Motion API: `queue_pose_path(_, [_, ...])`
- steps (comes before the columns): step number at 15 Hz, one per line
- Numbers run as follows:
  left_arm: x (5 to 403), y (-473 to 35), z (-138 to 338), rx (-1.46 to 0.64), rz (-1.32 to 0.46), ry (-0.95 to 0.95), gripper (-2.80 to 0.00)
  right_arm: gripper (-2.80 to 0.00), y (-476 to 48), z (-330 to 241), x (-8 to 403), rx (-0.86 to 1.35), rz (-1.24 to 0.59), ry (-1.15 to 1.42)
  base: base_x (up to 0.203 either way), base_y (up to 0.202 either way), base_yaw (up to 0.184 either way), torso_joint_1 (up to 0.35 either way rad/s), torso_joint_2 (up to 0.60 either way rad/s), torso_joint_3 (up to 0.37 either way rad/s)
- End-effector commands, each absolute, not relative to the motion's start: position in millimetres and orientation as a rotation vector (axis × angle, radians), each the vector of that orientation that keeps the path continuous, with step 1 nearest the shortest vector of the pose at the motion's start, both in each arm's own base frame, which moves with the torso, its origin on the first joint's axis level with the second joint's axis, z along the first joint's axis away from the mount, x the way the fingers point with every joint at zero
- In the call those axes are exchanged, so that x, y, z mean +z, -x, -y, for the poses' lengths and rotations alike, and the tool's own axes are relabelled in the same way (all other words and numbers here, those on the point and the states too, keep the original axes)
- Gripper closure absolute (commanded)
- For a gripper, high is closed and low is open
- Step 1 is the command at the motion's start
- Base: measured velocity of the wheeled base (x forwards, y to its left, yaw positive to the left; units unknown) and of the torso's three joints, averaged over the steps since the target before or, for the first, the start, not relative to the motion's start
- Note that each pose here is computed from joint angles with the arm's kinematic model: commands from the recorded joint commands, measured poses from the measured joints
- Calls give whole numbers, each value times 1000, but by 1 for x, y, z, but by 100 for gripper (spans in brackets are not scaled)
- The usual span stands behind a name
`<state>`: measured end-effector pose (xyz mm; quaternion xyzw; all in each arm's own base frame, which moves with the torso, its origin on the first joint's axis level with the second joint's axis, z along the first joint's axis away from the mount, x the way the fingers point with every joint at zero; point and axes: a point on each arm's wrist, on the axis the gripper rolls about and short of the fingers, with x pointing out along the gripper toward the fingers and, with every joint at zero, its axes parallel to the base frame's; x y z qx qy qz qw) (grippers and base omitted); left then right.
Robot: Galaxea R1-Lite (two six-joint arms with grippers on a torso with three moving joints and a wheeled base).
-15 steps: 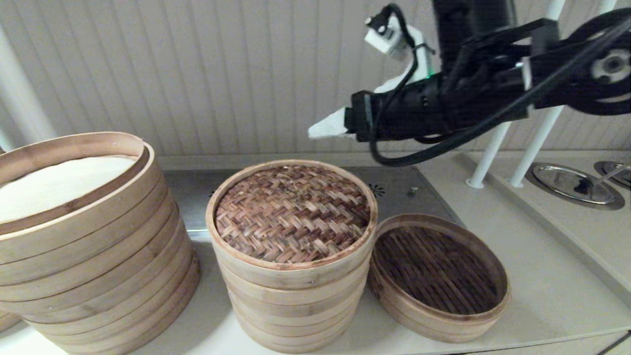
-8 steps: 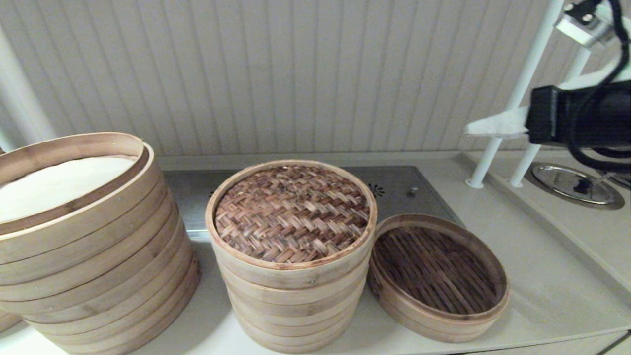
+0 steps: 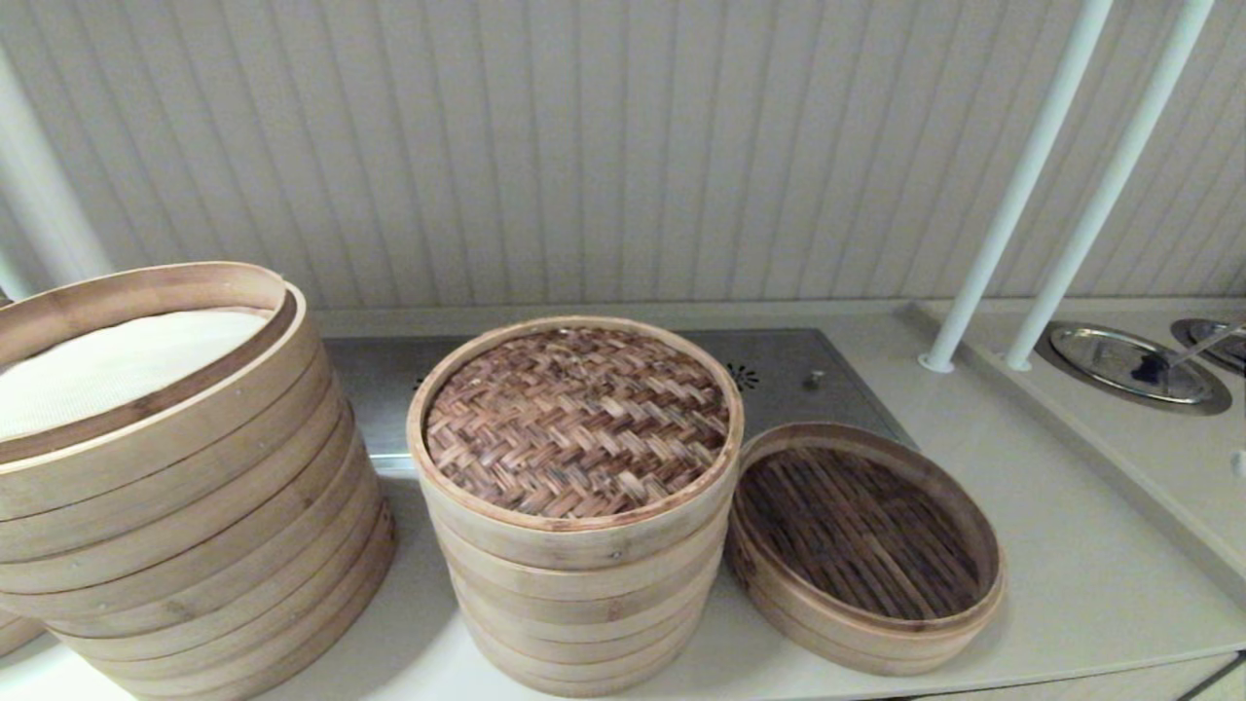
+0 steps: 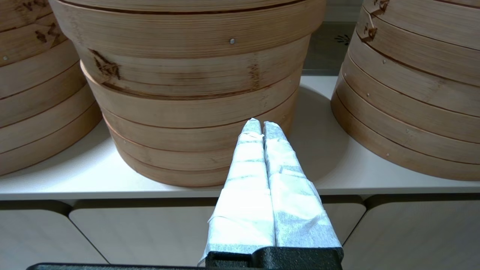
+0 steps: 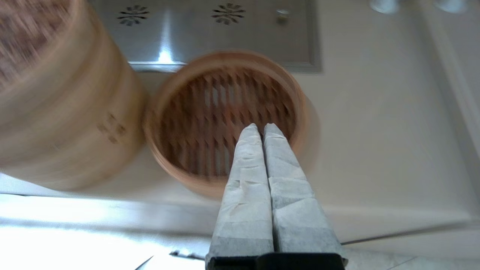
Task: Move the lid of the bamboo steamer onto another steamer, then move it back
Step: Pick up the steamer
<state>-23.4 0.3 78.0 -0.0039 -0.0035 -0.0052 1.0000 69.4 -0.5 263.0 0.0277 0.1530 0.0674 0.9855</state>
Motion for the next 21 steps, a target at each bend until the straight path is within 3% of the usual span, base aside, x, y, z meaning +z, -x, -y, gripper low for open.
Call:
queue_pose_path(1, [78,23,0,-10,7,9,0,0,-20,-3,223,118,-234,-41,0,0,0,0,0,0])
queue_pose_path(5, [78,23,0,-9,8,8,0,0,3,-5,145,139,-256,-6,0,0,0,0,0,0])
queue_pose_path(8, [78,23,0,-9,8,8,0,0,14,-6,108,178,-201,32,0,0,0,0,0,0])
queue_pose_path(13, [78,23,0,-9,6,8,0,0,31,-4,86,138,-27,66,0,0,0,0,0,0])
queue_pose_path(21, [78,23,0,-9,6,9,0,0,25,0,74,-10,-61,38,0,0,0,0,0,0])
